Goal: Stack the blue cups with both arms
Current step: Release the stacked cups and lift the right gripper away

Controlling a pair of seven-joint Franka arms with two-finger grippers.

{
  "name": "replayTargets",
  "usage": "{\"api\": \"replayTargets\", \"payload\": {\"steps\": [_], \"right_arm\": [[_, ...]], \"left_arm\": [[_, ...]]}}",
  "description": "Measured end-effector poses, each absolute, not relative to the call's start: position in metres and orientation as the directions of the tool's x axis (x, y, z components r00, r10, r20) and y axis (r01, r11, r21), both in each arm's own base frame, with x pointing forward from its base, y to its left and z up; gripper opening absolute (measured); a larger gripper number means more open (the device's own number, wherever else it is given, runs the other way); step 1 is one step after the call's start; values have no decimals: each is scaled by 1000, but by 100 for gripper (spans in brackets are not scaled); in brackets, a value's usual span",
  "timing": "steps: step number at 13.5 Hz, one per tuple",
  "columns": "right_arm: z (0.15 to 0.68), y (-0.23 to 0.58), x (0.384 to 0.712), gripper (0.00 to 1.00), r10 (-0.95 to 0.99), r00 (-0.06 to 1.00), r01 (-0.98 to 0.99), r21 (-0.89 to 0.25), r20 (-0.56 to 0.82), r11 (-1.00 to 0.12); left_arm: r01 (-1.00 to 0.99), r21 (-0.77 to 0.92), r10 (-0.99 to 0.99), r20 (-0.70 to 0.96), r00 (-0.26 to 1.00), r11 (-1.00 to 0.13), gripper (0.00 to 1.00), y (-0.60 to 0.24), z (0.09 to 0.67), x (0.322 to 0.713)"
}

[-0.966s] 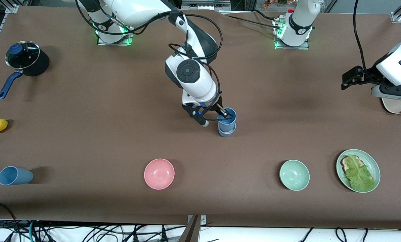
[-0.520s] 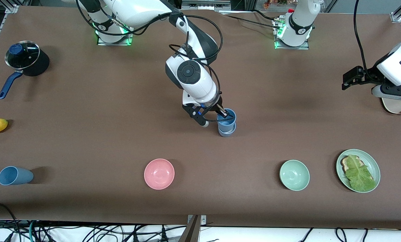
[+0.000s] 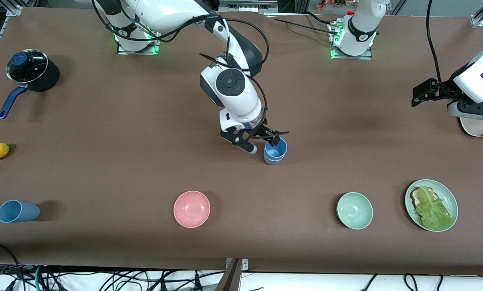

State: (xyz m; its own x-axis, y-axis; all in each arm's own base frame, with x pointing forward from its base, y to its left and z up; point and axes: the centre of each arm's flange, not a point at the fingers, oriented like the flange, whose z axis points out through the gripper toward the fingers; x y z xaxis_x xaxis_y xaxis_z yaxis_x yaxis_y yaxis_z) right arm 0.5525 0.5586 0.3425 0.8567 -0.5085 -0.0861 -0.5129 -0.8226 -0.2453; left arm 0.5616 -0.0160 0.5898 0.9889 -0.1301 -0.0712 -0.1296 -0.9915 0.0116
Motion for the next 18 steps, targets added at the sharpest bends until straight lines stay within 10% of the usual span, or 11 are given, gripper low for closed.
{"api": "replayTargets", "payload": {"steps": [18], "right_arm": [[434,206,650,100,-1,970,12,54,-243,-998]], "left_arm": [[-132,12,-132,-71,989,-991,100,-17,590,562]]}}
